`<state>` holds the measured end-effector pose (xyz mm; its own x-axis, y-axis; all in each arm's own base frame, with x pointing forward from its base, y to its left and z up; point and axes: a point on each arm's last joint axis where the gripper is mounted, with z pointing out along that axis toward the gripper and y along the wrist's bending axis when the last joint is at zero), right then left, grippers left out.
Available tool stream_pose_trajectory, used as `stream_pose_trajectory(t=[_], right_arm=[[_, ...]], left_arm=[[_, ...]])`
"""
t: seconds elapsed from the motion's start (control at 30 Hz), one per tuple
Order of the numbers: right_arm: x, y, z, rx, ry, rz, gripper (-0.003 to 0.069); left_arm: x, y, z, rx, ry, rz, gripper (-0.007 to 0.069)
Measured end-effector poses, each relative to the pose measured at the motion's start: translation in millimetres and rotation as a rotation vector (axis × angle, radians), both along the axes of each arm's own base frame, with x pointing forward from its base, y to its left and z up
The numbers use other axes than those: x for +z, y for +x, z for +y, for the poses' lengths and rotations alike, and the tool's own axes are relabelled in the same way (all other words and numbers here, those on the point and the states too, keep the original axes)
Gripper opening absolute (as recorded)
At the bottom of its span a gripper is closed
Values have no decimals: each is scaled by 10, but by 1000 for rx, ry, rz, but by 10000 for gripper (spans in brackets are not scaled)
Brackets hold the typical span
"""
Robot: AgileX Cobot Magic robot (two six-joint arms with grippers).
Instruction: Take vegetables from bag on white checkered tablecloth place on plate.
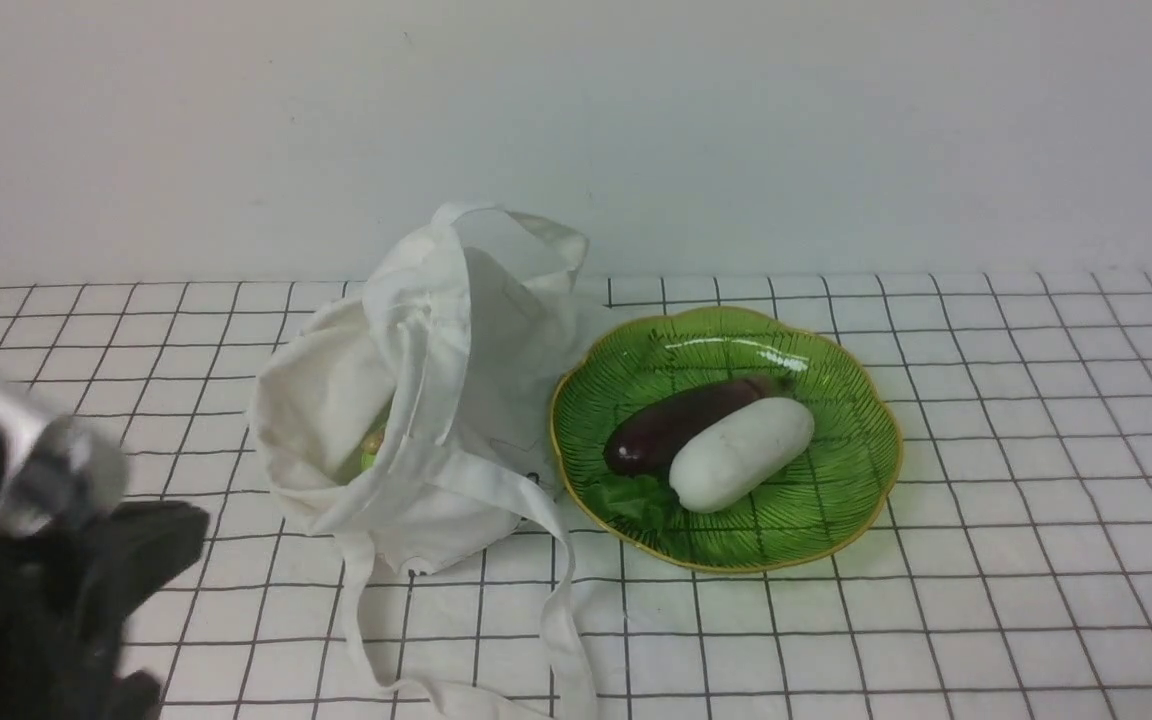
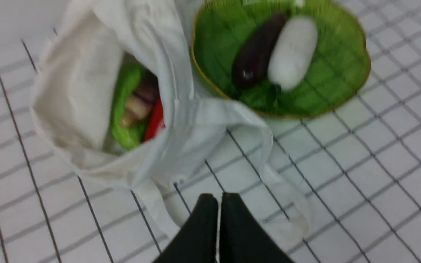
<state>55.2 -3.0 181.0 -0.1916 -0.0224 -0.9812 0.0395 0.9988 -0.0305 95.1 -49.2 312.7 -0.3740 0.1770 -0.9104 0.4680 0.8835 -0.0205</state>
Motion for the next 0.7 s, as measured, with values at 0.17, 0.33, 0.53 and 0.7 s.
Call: stream_pose_trajectory(t=[0.17, 0.33, 0.53, 0.7], right_arm=[[0, 0, 0, 0, 0, 0, -18], [0, 0, 0, 0, 0, 0, -18], [0, 0, 0, 0, 0, 0, -18], [0, 0, 0, 0, 0, 0, -18]], left_arm=[[-172, -363, 183, 28, -111, -236, -8], [-423, -539, 276, 41, -164, -374, -8], [-524, -551, 285, 41, -139, -369, -8], [-587, -556, 282, 33, -109, -311, -8]])
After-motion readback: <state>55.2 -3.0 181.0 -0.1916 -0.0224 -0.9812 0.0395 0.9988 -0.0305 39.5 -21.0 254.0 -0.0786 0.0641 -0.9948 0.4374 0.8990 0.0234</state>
